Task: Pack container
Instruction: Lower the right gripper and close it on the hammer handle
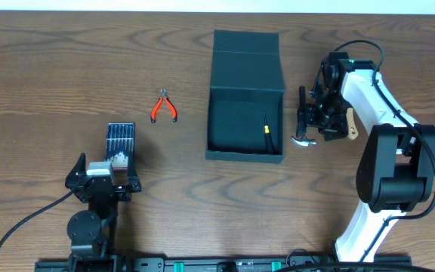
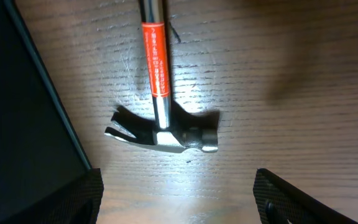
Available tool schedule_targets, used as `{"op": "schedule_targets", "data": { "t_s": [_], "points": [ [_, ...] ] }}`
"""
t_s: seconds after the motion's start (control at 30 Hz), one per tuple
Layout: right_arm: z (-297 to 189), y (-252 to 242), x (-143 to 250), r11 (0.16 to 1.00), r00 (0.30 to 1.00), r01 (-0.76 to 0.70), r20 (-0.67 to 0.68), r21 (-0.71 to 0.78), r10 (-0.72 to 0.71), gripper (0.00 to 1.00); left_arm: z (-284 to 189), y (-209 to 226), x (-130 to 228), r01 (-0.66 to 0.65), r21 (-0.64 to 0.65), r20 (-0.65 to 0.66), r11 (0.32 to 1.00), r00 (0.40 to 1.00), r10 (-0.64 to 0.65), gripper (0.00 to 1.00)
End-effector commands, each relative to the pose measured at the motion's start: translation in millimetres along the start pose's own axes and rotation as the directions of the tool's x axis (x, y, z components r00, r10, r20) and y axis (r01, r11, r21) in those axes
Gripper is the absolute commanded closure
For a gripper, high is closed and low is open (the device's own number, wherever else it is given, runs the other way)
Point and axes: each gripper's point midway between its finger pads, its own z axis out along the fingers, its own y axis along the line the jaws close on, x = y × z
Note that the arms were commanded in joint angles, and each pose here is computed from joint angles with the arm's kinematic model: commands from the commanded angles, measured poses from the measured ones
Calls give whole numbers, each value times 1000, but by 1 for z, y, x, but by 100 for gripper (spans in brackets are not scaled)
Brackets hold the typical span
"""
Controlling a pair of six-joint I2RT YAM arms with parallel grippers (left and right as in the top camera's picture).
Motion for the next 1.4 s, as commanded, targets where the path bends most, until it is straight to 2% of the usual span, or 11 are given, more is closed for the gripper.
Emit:
{"op": "schedule_targets", "data": {
  "t_s": [0.0, 0.63, 1.03, 1.37],
  "points": [
    [2, 7, 5, 998, 999, 50, -6, -25, -50, 21, 2, -2, 17, -11, 5, -40, 1000, 999, 11, 1],
    [30, 24, 14, 987, 987, 158, -9, -15, -158, 18, 2, -2, 17, -11, 5, -40, 1000, 999, 11, 1],
    [30, 17, 9, 999, 1000, 30, 8, 20, -30, 18, 2, -2, 17, -11, 5, -39, 1000, 999, 11, 1],
    [29, 15, 10, 1000, 1000, 8, 6, 21, -8, 15, 2, -2, 17, -11, 5, -40, 1000, 999, 11, 1]
  ]
}}
